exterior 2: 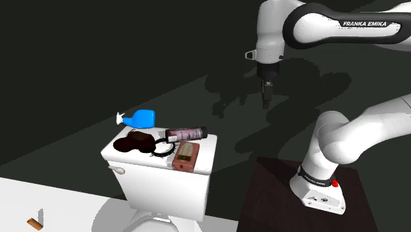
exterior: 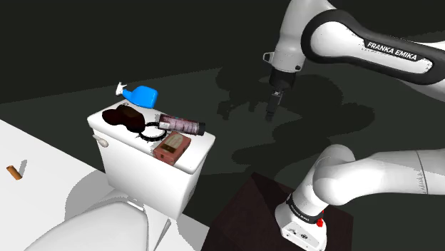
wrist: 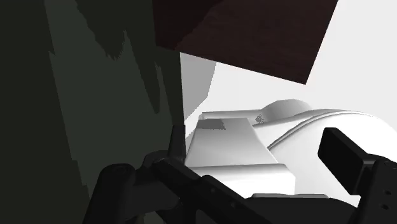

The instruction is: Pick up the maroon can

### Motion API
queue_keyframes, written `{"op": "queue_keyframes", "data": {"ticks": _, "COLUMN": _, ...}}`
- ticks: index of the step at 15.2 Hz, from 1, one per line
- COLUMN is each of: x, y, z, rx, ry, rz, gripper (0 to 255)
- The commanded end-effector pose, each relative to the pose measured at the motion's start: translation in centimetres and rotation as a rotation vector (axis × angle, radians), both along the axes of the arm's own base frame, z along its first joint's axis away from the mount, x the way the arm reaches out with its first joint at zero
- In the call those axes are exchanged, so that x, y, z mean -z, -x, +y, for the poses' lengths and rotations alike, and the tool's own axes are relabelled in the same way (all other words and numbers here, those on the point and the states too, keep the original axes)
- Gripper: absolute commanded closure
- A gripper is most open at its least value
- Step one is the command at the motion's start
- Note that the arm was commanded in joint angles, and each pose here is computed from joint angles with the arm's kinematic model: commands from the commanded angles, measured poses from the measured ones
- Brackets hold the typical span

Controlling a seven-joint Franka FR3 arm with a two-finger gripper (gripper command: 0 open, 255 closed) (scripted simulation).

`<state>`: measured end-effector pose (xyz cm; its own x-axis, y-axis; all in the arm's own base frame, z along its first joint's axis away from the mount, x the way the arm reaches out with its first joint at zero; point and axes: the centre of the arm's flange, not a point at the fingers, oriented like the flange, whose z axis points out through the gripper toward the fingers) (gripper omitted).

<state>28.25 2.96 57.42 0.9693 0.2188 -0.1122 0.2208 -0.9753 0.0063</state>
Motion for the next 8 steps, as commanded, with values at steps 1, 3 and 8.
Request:
{"op": "queue_keyframes", "data": {"ticks": 1, "x": 0.0, "y": 0.0, "z": 0.0, "rx": 0.0, "ry": 0.0, "rz": 0.0, "gripper": 0}}
{"op": "queue_keyframes", "data": {"ticks": 3, "x": 1.9, "y": -1.2, "z": 0.0, "rx": -0.054, "ry": 0.01, "rz": -0.039, "gripper": 0}}
{"op": "queue_keyframes", "data": {"ticks": 8, "x": 6.3, "y": -4.4, "z": 0.1, "rx": -0.189, "ry": 0.036, "rz": -0.137, "gripper": 0}}
